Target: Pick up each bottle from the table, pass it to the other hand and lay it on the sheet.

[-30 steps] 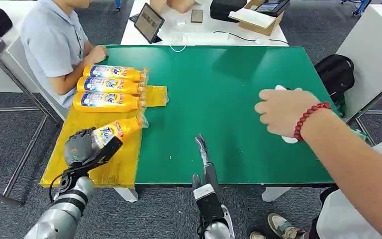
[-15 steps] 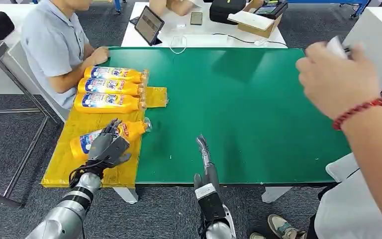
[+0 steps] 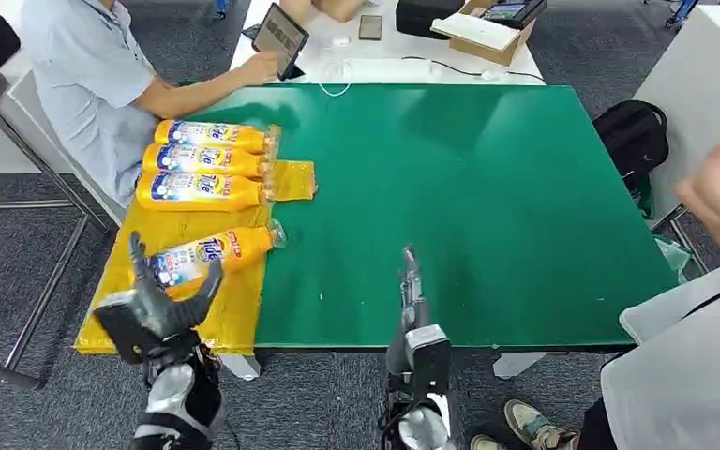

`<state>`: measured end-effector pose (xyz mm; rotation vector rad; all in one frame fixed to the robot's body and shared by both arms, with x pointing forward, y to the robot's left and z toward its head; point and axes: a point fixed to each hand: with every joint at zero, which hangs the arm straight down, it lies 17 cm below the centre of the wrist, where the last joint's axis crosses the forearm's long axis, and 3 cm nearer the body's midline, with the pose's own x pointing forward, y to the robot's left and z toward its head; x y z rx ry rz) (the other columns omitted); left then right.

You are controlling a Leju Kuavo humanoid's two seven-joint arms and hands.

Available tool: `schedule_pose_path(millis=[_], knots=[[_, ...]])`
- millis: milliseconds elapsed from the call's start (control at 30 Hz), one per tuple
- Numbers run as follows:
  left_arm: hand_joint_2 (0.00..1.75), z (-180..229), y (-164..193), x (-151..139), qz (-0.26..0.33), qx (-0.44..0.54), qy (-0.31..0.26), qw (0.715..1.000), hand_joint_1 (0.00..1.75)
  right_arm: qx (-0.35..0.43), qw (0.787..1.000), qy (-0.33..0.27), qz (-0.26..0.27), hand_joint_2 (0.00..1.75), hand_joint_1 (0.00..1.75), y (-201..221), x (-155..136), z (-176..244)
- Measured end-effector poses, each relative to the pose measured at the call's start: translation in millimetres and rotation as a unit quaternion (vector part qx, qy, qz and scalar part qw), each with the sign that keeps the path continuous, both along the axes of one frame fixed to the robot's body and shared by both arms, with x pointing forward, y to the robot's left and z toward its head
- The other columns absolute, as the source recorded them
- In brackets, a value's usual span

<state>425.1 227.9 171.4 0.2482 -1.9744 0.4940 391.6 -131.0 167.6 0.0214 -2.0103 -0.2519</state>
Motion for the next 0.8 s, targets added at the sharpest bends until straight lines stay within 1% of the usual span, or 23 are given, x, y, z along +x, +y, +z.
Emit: schedule_pose_path(millis=[133,300,433,633,700,800], knots=[[1.75,-1.0,-15.5,-14.0,-0.016,-0.048,0.008,0.999,0.0,0.015,0.999,0.014,-0.038,0.0,0.0,-19.8,2.3,-5.3],[1.75,-23.0,-33.8,-29.9,-0.036,-0.072,0.046,0.996,0.0,0.05,0.993,0.059,-0.088,0.0,0.0,-45.6,1.6,-28.0],[1.75,-29.4,-45.6,-39.6,-0.051,-0.078,0.059,0.994,0.0,0.059,0.987,0.1,-0.108,0.0,0.0,-52.6,3.4,-43.5],[1.75,-27.3,-62.0,-46.2,-0.075,-0.073,0.06,0.993,0.0,0.054,0.984,0.118,-0.12,0.0,0.0,-49.7,2.8,-49.4],[1.75,-27.4,-67.9,-47.8,-0.088,-0.076,0.059,0.991,0.0,0.052,0.985,0.127,-0.104,0.0,0.0,-42.1,4.2,-51.7],[1.75,-23.7,-78.0,-52.0,-0.12,-0.08,0.046,0.988,0.0,0.033,0.991,0.106,-0.072,0.0,0.0,-27.6,0.7,-44.8]])
